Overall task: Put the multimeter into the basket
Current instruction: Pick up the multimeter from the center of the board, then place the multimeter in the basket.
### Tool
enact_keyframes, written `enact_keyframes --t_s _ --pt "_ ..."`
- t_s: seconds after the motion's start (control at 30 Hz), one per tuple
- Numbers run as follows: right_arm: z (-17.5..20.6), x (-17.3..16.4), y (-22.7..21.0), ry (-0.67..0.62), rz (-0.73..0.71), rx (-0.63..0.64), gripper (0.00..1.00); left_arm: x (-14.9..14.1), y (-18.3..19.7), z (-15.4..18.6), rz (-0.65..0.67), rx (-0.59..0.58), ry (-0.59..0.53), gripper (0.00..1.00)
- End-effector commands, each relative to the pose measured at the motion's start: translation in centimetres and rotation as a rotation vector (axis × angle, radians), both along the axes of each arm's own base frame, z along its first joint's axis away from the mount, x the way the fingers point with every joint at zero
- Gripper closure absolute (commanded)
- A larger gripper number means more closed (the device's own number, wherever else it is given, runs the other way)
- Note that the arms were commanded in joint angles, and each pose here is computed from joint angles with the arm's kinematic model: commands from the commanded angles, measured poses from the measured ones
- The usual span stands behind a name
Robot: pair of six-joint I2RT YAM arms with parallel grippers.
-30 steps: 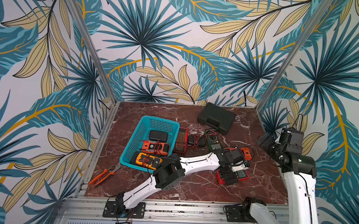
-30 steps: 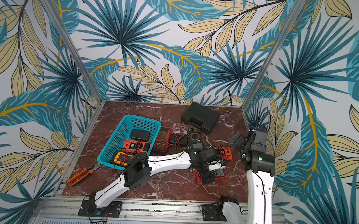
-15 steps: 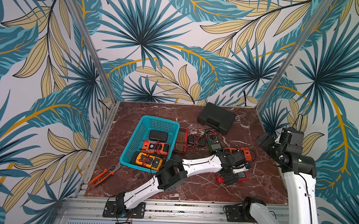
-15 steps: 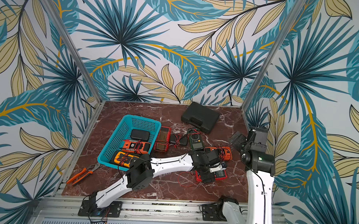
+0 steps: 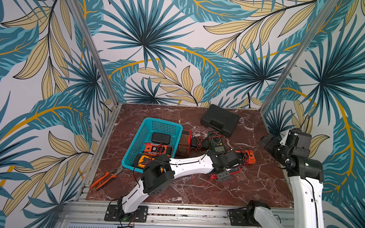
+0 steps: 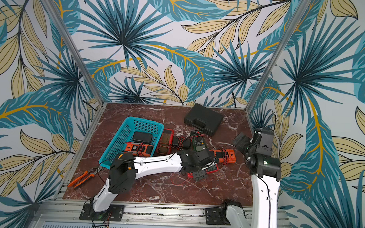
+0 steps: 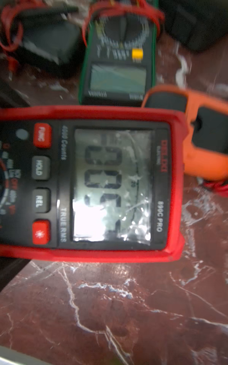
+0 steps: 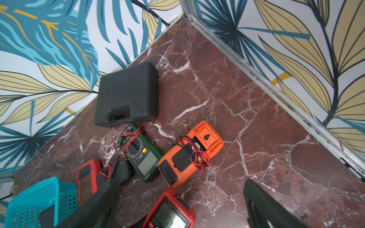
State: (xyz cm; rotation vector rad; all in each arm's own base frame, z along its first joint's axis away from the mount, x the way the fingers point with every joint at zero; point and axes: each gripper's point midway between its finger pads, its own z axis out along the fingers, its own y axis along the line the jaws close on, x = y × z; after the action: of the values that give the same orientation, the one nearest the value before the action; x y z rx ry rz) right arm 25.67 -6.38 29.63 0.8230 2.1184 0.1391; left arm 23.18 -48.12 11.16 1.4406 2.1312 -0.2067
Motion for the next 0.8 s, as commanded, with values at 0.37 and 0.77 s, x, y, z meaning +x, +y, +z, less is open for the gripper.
enact_keyframes --t_s 0.37,0.77 --pt "0.1 -0.1 3.6 -0.023 0.197 0.080 0.01 8.9 14.1 19.6 0.814 -0.604 -0.331 1.00" --pt "-2.7 0.0 5.1 0.004 0.281 0.130 0.01 10.9 27.5 26.7 1.156 -0.784 -0.578 1.00"
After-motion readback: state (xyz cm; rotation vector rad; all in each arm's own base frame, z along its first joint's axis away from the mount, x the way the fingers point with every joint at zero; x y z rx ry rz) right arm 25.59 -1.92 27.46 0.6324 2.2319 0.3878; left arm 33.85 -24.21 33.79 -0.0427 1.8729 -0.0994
